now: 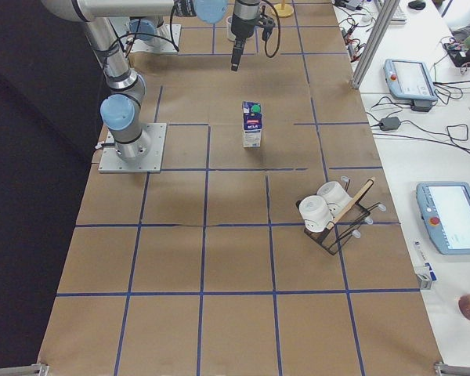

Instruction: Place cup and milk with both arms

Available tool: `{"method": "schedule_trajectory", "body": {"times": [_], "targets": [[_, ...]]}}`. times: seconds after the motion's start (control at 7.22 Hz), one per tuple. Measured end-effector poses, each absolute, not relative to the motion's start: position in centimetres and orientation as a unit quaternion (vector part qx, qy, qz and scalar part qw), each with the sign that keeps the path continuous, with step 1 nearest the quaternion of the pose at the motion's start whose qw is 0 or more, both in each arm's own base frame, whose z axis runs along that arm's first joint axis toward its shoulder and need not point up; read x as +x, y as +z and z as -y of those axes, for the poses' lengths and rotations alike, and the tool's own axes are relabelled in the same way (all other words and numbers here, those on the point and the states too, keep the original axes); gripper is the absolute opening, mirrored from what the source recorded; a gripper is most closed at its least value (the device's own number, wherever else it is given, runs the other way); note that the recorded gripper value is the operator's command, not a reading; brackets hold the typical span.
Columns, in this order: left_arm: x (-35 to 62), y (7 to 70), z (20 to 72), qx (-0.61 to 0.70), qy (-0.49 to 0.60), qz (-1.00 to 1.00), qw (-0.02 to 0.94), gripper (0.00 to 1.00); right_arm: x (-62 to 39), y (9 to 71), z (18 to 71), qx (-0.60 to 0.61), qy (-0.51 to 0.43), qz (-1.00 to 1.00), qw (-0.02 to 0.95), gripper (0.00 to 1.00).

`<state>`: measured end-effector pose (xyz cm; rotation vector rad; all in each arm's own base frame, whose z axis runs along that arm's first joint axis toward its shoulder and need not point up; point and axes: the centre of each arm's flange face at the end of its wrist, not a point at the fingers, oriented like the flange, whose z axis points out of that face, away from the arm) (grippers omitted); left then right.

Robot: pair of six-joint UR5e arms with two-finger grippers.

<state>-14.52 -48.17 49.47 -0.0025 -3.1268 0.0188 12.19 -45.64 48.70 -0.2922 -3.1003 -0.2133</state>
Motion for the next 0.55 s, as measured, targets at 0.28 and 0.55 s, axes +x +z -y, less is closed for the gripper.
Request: {"method": "schedule_trajectory", "body": {"times": [0.28,0.55], "targets": [[-14.46,49.12,48.09,0.0,0.003,1.0,0.005,1.0,12.19,48.69,45.67,-0.093,-0.068,0.993,0.01,1.0],[-14.35,48.58,48.01,-0.002,-0.001,1.0,0.003,1.0,12.19,48.71,45.69,-0.091,-0.068,0.994,0.01,1.0]]}}
